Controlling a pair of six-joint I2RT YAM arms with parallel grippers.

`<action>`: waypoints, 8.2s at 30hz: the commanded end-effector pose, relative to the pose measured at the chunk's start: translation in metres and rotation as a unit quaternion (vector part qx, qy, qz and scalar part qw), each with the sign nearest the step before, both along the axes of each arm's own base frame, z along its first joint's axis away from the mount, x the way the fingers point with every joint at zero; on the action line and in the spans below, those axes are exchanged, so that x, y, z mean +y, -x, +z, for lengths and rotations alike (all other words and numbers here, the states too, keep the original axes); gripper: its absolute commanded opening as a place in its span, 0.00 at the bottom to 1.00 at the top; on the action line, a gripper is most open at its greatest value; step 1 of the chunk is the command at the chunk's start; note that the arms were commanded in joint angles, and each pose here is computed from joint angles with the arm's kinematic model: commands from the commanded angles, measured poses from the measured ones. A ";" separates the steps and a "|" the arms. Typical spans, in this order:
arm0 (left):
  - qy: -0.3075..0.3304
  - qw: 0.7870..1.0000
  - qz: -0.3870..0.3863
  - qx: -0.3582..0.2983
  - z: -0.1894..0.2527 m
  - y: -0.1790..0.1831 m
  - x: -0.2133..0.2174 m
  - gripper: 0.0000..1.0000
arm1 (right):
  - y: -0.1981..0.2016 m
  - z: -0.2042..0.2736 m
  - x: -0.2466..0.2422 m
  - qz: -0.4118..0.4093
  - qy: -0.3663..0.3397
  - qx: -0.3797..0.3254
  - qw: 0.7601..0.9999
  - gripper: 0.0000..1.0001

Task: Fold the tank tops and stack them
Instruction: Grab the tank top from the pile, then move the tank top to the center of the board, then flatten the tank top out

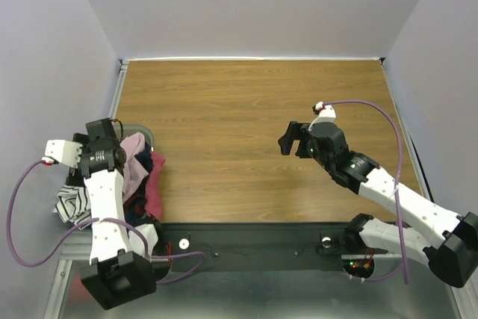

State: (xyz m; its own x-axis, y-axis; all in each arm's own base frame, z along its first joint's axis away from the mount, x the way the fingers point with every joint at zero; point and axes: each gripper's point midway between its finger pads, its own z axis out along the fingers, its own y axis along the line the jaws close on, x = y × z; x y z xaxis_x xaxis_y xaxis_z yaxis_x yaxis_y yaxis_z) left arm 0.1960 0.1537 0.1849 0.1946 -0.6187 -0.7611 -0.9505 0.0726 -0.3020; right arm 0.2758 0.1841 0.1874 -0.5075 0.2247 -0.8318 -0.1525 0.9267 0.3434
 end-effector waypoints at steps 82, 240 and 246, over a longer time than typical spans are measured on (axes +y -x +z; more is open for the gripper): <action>0.099 0.792 -0.599 -0.065 -0.033 -0.129 -0.321 0.54 | -0.085 -0.028 0.080 0.038 0.046 0.032 0.998 0.94; 0.108 0.745 -0.658 0.018 -0.078 -0.130 -0.387 0.43 | 0.022 -0.128 -0.021 -0.106 -0.032 0.156 0.981 0.53; 0.112 0.746 -0.656 0.023 -0.086 -0.131 -0.383 0.43 | 0.016 -0.134 -0.013 -0.102 -0.040 0.158 0.981 0.53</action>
